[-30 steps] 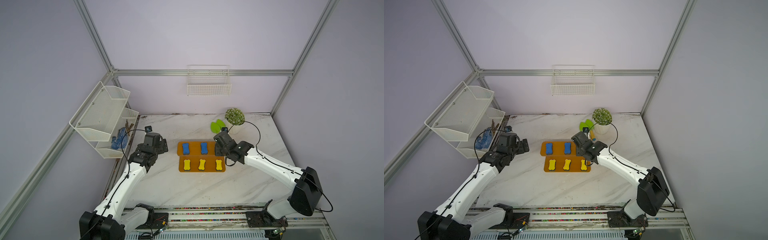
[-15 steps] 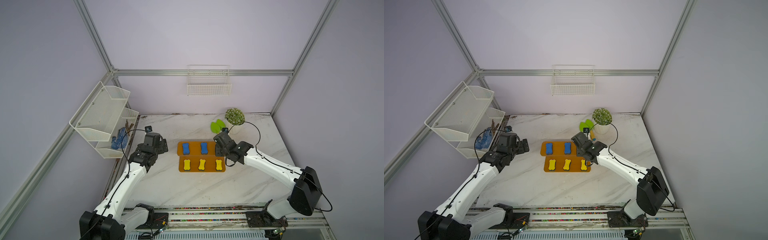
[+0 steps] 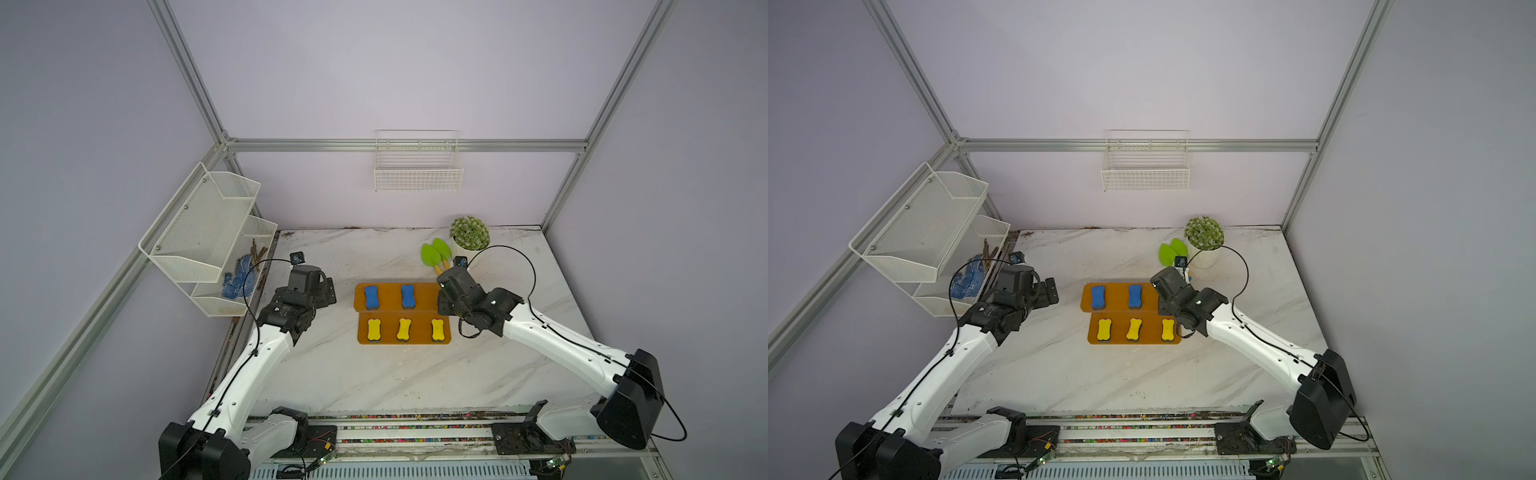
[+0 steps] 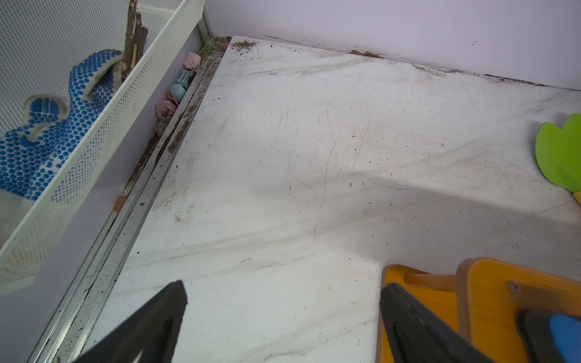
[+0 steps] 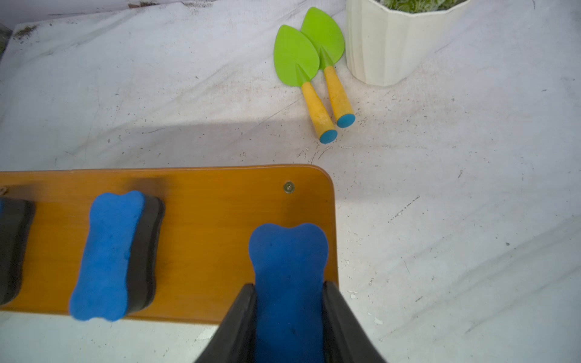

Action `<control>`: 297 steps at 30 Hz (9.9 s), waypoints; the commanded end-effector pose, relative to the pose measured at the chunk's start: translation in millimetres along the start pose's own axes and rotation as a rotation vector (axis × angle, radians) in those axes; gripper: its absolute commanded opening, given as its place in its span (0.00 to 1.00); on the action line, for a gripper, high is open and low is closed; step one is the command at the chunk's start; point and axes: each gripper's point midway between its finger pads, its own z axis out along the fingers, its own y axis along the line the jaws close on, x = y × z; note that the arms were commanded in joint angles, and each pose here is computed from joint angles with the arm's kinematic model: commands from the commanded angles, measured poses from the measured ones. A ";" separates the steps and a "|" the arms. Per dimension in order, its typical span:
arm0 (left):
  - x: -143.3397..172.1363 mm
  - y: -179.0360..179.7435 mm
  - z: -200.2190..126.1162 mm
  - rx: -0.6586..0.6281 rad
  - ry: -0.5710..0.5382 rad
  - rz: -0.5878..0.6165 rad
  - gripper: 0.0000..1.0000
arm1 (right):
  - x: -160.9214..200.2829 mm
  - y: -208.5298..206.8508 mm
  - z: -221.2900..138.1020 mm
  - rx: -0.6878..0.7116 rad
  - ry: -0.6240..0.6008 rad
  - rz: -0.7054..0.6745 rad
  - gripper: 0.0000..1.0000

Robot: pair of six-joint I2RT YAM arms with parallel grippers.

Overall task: Remove the whiteboard erasers from the shelf
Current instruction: Pick up the whiteboard eraser from the shelf, then place the whiteboard eraser at the center of the board, then pick up the whiteboard eraser from the shelf, then place the whiteboard eraser at the center of the board, then pick up the whiteboard eraser from the shelf.

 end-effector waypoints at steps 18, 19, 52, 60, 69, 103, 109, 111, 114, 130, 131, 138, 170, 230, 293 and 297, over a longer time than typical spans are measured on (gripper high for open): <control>-8.7 -6.9 -15.0 0.048 -0.048 -0.022 1.00 | 144.2 0.8 -47.6 -0.022 0.167 0.075 0.32; -8.7 -7.2 -15.1 0.048 -0.049 -0.020 1.00 | 151.1 4.3 -44.9 -0.033 0.180 0.073 0.32; -7.1 -6.7 -12.9 0.038 -0.043 -0.012 1.00 | 261.4 -12.9 -15.3 0.040 0.385 0.044 0.33; -7.0 -6.3 -13.4 0.038 -0.045 -0.013 1.00 | 263.1 -16.9 -12.7 0.062 0.373 0.045 0.36; -7.4 -5.9 -13.8 0.037 -0.047 -0.014 1.00 | 265.5 -22.3 -7.7 0.099 0.364 0.015 0.38; -13.5 -20.4 -37.3 0.085 -0.028 0.026 1.00 | 150.4 19.8 -37.4 0.049 0.126 -0.029 0.58; 2.2 -27.8 -43.1 0.134 0.070 0.015 0.99 | 71.9 68.0 -37.2 -0.045 0.042 -0.041 0.58; 1.3 -26.2 -43.9 0.125 0.070 0.035 1.00 | 49.4 84.3 -32.3 -0.065 0.028 -0.056 0.59; 0.9 -24.1 -40.7 0.104 0.070 0.055 1.00 | 24.1 103.9 -19.6 -0.072 0.034 -0.087 0.61; 8.4 -32.1 -11.4 0.052 0.135 0.105 1.00 | -5.8 108.1 39.9 0.013 0.090 -0.116 0.54; 8.5 -31.1 -10.9 0.047 0.131 0.103 1.00 | -5.4 108.9 42.0 0.013 0.093 -0.118 0.53; 11.1 -27.3 -9.3 0.030 0.120 0.104 1.00 | 3.9 110.1 52.4 0.018 0.120 -0.129 0.50; 10.9 -24.7 -10.5 0.031 0.097 0.115 1.00 | 30.2 92.2 6.6 -0.006 0.144 -0.103 0.27; 15.7 -23.1 -19.4 0.066 0.074 0.124 1.00 | 271.1 60.6 7.7 0.052 0.469 -0.078 0.42; 46.0 -162.0 -0.7 0.012 0.432 0.177 0.51 | 56.1 -56.8 23.0 -0.111 0.033 0.113 0.46; 46.3 -160.9 0.3 0.015 0.431 0.168 0.46 | 55.4 -56.3 21.8 -0.114 0.034 0.112 0.45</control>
